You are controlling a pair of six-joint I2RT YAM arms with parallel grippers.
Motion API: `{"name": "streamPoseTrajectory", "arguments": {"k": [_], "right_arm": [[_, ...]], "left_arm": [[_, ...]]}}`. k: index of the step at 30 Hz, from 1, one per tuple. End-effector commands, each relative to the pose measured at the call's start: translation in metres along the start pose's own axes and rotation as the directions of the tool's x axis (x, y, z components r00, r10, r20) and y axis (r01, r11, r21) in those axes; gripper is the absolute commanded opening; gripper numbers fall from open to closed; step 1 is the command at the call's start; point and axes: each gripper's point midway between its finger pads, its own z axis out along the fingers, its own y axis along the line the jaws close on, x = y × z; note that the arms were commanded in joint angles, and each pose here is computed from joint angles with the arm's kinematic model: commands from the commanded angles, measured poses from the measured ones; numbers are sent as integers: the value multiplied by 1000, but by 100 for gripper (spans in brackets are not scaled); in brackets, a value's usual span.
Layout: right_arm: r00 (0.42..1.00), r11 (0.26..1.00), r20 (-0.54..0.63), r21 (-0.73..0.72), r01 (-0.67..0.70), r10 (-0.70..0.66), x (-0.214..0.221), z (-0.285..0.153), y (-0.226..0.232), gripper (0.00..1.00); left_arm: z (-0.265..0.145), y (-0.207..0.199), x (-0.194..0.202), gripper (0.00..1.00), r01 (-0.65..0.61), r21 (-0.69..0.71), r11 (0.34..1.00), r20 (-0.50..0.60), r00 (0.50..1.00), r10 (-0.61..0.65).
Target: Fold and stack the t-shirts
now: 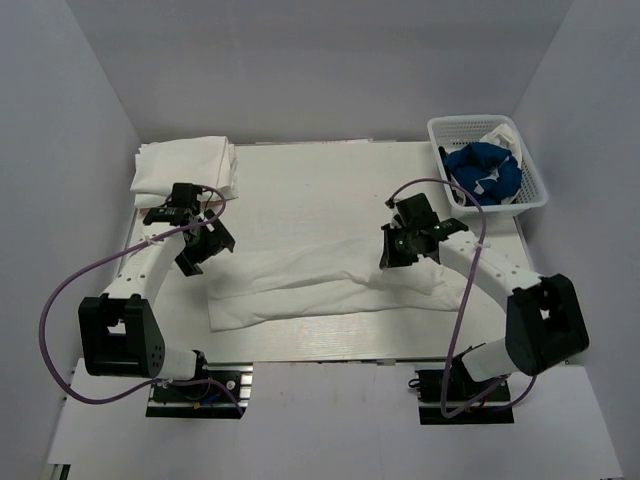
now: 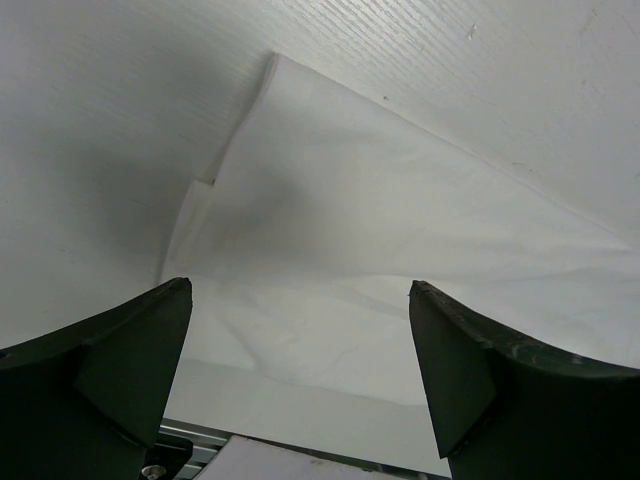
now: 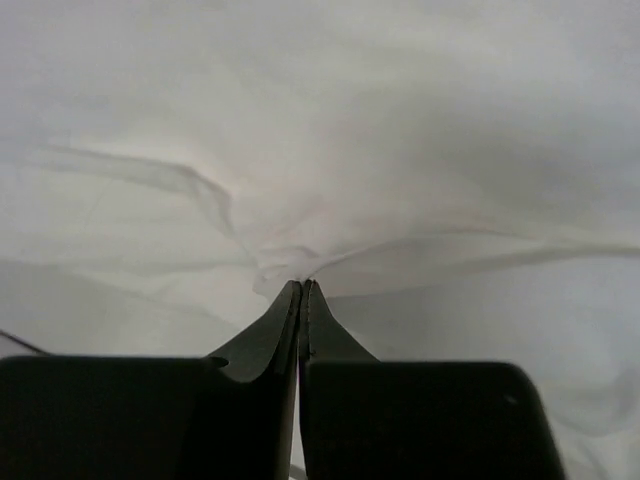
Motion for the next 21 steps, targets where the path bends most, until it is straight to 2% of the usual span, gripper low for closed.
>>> {"name": "streamPoseTrajectory", "arguments": {"k": [1,4,5,8,9,10,11,12,13,14,15,16,18,19,21], "right_arm": [[990,994,-123,-78,-82,72,42,-18,16,0],[983,991,-148,-61,-123,113,64,-24,11,0],[980,988,-154,-69,-137,125,68,-27,13,5],[970,982,-198,-90,-163,143,93,-29,14,9],[967,981,-209,-94,-170,147,98,-30,14,15],[961,979,-235,-102,-177,149,113,-32,13,27],[958,978,-241,-104,-183,154,116,-33,13,34],[957,977,-249,-110,-183,152,121,-35,14,34],[958,976,-245,-116,-184,152,127,-40,13,40],[960,977,-240,-119,-176,143,128,-41,13,56],[969,982,-210,-109,-155,130,125,-45,10,64],[976,984,-182,-107,-145,124,117,-49,9,90],[990,990,-92,-85,-111,104,97,-55,5,90],[995,991,-16,-96,-97,96,70,-64,11,90],[994,994,54,-58,-97,100,42,-68,10,90]], "left_arm": [[-5,-5,-1,99,-10,35,999,13,1000,9],[-3,-6,1,99,-10,43,999,9,1000,9],[-3,-7,-1,99,-9,49,999,16,1000,9],[-1,-7,0,99,-10,43,999,9,1000,9],[2,-6,1,99,-10,37,999,0,1000,10],[2,-6,1,99,-10,37,999,0,1000,10],[2,-6,1,99,-10,37,999,0,1000,10],[2,-5,3,99,-10,31,999,-7,1000,11],[4,-4,3,99,-11,25,1000,-14,1000,11],[2,-6,1,99,-10,31,999,-7,1000,11],[2,-6,1,99,-10,31,999,-7,1000,11],[2,-5,3,99,-11,25,1000,-14,1000,11],[4,-4,3,99,-11,20,1000,-21,1000,12],[2,-6,1,99,-11,25,1000,-14,1000,11],[2,-10,1,99,-19,49,999,-18,1000,20]]}}
